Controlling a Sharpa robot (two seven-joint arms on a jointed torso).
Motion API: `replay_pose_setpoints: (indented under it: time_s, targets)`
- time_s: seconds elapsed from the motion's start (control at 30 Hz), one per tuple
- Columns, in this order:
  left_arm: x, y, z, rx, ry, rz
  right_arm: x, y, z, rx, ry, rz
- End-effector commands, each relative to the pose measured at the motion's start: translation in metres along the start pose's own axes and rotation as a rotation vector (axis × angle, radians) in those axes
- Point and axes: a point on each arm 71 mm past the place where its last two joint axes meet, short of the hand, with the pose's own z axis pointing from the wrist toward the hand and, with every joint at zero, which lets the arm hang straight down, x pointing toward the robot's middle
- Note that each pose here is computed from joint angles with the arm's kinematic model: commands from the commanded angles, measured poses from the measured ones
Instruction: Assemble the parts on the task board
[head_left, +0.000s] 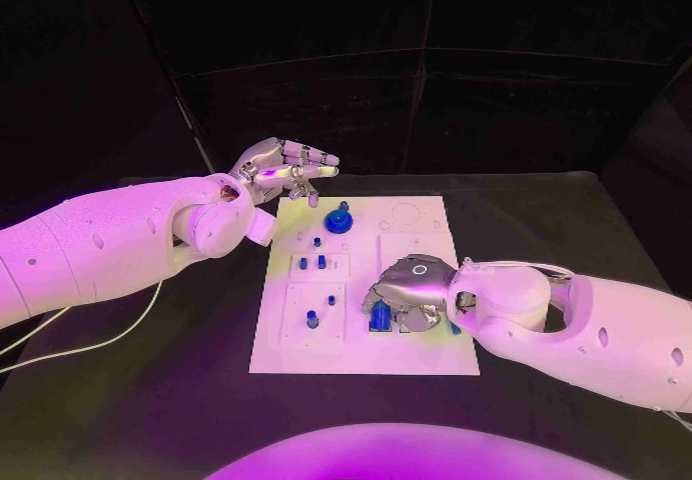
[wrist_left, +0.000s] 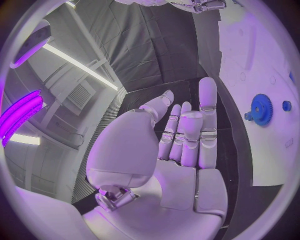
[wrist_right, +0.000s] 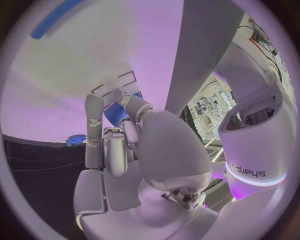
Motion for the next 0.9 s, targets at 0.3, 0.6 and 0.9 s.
replay_pose_setpoints:
  time_s: [0.3,0.6,0.9]
  targets:
    - [0.0005,-0.0008,0.0,0.002,0.01,-0.007,-0.003,0.003,0.0,-0.03,-0.051,-0.012]
    - [-0.0001,-0.0007,-0.0002,0.001,0.009,-0.006,-0.012,0.006,-0.003,-0.07,-0.175,0.001]
    - [-0.0003,-0.0005,-0.0002,0.0,0.009,-0.006,-0.015,0.007,-0.006,-0.083,-0.222,0.012]
